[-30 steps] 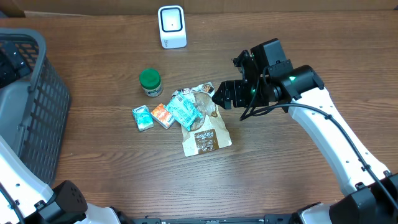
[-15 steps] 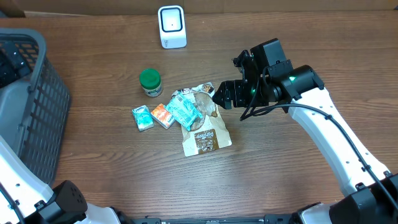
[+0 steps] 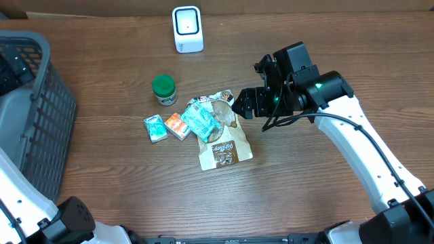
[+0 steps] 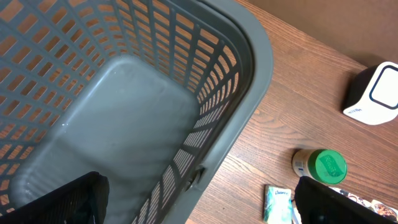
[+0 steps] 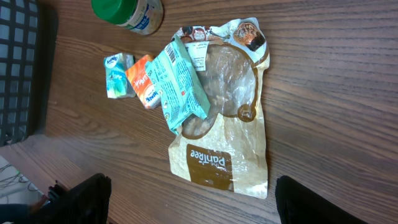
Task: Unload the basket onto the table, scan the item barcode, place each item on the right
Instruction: 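Raise the right gripper from rest toward the items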
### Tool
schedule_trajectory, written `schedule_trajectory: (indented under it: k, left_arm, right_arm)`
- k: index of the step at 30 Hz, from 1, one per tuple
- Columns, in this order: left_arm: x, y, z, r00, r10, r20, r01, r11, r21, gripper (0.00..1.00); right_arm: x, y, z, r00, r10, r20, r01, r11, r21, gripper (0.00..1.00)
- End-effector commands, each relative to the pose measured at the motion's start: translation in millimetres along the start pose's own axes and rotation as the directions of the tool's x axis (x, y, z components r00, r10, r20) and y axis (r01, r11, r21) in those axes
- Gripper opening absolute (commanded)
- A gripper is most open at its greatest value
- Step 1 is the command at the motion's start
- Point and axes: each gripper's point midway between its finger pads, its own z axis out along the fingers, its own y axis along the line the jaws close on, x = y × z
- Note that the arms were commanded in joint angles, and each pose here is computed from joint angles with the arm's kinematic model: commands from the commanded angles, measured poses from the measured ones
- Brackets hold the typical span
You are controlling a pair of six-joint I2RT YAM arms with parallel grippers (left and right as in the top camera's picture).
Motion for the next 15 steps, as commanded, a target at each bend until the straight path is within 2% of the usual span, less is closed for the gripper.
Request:
schedule_trajectory:
  k: [1, 15]
  left_arm:
    - [-1.3, -2.2, -7.1, 1.0, 0.025, 0.018, -0.025, 1.0, 0.005, 1.0]
    - [-1.3, -2.2, -7.1, 1.0, 0.025, 0.018, -0.025, 1.0, 0.005, 0.99]
  right_arm:
    - [-8.8, 5.8, -9.3, 0.999, -0.014, 0.037, 0.014, 1.0, -0.001, 0.82]
    - [-8.9, 5.8, -9.3, 0.999, -0.015, 0.038, 0.015, 1.0, -0.001, 0.79]
